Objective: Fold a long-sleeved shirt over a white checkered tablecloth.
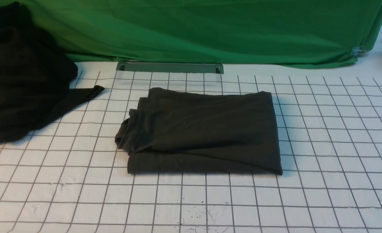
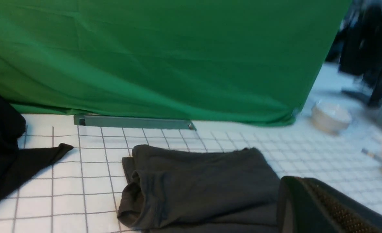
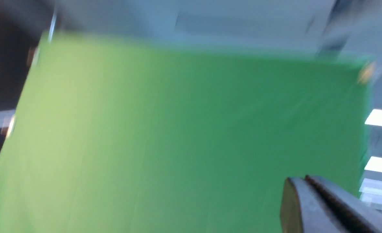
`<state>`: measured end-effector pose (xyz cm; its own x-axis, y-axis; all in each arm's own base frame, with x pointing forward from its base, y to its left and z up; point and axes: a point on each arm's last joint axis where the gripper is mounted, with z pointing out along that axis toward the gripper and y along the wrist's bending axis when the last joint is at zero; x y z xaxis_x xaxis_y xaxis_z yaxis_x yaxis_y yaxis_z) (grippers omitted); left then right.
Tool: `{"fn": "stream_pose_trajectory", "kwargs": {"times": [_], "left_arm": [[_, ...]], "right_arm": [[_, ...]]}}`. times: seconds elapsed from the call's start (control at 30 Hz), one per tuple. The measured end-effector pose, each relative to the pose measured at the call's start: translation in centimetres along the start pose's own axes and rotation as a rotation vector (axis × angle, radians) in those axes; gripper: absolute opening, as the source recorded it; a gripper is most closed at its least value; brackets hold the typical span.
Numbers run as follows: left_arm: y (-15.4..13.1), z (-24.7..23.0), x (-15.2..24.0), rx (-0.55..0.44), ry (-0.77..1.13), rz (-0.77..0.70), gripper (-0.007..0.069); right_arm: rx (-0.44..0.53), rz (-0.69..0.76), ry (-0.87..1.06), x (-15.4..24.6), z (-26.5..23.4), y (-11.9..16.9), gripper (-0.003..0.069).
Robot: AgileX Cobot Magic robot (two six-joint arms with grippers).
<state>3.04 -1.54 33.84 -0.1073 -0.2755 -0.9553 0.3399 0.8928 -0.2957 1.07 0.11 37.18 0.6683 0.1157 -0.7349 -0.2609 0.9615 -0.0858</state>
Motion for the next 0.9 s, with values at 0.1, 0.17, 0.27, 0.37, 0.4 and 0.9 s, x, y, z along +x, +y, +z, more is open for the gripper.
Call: {"fn": "stream_pose_trajectory", "kwargs": {"times": [0.1, 0.17, 0.27, 0.37, 0.4, 0.9], "left_arm": [[0.8, -0.6, 2.4, 0.008, -0.047, -0.037, 0.0], [1.1, -0.6, 3.4, 0.01, -0.062, -0.079, 0.0], [1.3, -0.4, 3.9, 0.01, -0.065, -0.119, 0.0], [1.3, -0.4, 3.8, 0.013, -0.075, -0.125, 0.0], [1.3, -0.4, 3.8, 0.013, -0.076, -0.127, 0.0], [1.3, -0.4, 3.8, 0.013, -0.075, -0.134, 0.0001]], "right_arm": [[0.026, -0.004, -0.099, 0.3, -1.5, -0.1, -0.0002], [0.032, -0.004, -0.126, 0.2, -1.8, -0.2, -0.0002], [0.035, -0.004, -0.137, 0.2, -1.9, -0.2, 0.0], [0.034, -0.004, -0.131, 0.2, -1.9, -0.2, 0.0003], [0.032, -0.004, -0.123, 0.3, -1.9, -0.1, 0.0006], [-0.017, -0.003, 0.072, 2.1, -1.8, 0.3, 0.0052]]}}
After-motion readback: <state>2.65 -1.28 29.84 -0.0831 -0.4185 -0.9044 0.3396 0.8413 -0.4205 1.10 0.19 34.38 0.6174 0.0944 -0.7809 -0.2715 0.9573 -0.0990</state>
